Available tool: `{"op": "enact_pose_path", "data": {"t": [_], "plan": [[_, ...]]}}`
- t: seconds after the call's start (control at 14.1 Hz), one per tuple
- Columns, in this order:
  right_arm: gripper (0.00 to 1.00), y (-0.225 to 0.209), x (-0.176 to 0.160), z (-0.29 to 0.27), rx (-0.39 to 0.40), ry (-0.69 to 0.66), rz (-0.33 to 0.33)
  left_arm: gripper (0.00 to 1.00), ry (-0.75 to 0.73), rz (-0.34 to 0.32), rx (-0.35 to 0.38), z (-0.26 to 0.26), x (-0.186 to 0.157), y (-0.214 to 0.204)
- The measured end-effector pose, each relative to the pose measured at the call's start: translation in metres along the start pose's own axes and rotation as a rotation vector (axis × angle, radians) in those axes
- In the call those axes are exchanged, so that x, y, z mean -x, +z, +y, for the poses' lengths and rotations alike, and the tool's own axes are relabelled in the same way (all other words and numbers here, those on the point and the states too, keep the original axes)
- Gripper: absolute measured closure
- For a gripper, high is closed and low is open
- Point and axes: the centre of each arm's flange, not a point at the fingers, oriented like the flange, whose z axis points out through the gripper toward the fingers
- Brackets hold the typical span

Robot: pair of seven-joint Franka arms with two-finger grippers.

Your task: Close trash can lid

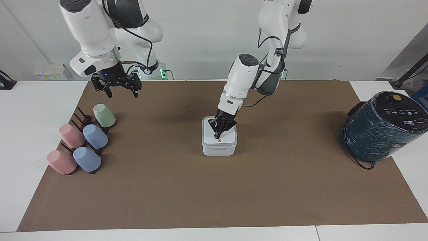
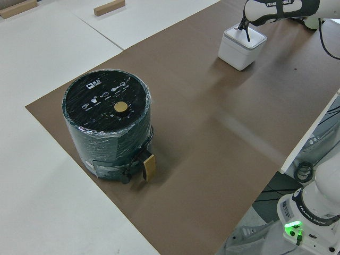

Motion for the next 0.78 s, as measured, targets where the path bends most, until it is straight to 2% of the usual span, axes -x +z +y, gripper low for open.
{"op": "enact_pose_path", "data": {"t": [0.49,0.64,0.78], "plan": [[0.00,0.000,0.000,0.000,0.000,0.000,0.000,0.99,0.028,-0.003,-0.005,0.001,-0.001,0.006],[0.00,0.000,0.000,0.000,0.000,0.000,0.000,0.99,0.027,-0.045,-0.047,0.007,-0.007,0.001],[0.00,0.000,0.000,0.000,0.000,0.000,0.000,0.99,0.026,-0.090,-0.105,0.010,-0.029,-0.017]]}}
